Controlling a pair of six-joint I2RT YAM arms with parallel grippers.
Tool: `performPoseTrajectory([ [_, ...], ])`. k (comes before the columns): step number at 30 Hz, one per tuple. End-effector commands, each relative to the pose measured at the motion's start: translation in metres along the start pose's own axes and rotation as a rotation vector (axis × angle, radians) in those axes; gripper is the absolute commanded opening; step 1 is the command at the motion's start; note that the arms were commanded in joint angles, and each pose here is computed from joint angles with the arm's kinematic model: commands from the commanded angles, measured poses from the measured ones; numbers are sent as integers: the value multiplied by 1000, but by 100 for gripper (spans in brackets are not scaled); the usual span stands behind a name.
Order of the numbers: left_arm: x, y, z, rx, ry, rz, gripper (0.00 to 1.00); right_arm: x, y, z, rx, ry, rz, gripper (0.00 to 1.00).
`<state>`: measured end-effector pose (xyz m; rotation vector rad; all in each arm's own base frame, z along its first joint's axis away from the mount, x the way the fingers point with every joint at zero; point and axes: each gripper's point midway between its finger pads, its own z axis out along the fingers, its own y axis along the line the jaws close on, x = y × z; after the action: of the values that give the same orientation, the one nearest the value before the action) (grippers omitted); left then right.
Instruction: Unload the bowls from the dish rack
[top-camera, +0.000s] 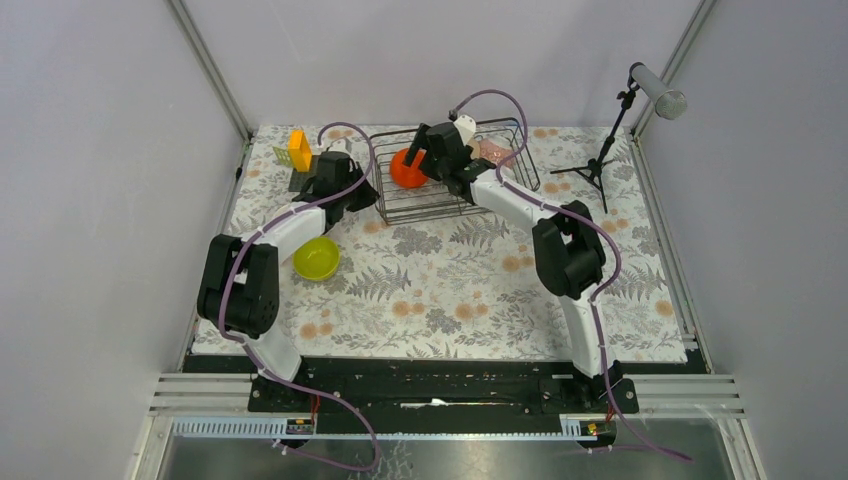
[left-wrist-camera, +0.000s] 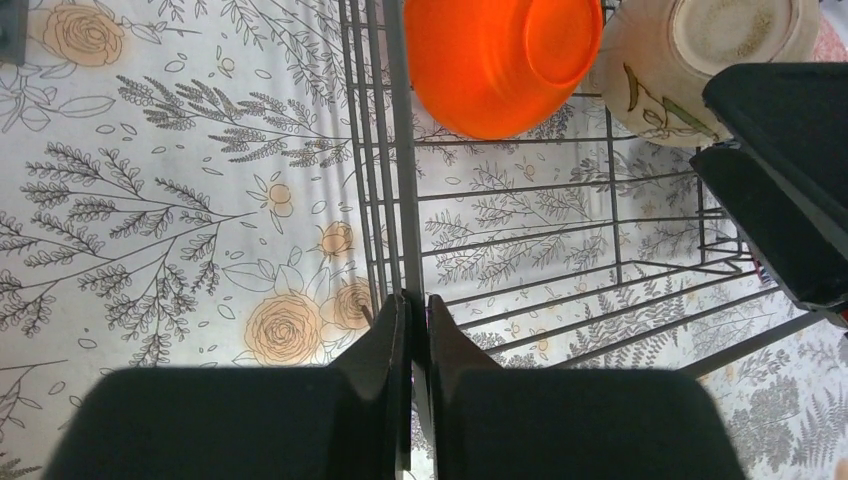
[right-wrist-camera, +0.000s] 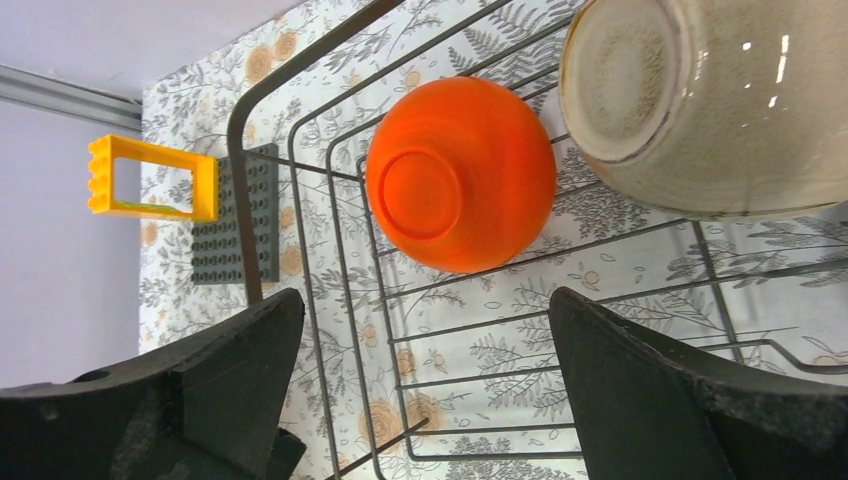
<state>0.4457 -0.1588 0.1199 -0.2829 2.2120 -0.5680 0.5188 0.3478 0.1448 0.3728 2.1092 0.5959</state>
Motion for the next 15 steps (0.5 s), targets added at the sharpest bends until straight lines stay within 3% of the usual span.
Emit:
performPoseTrajectory([
  [1,-12,-28,-8,93,-17,8,0,-33,4,-20,14,-87,-27,100],
  [15,29,-71,-47,136,39,-189,0,-16,-19,-21,-6,4,49,100],
])
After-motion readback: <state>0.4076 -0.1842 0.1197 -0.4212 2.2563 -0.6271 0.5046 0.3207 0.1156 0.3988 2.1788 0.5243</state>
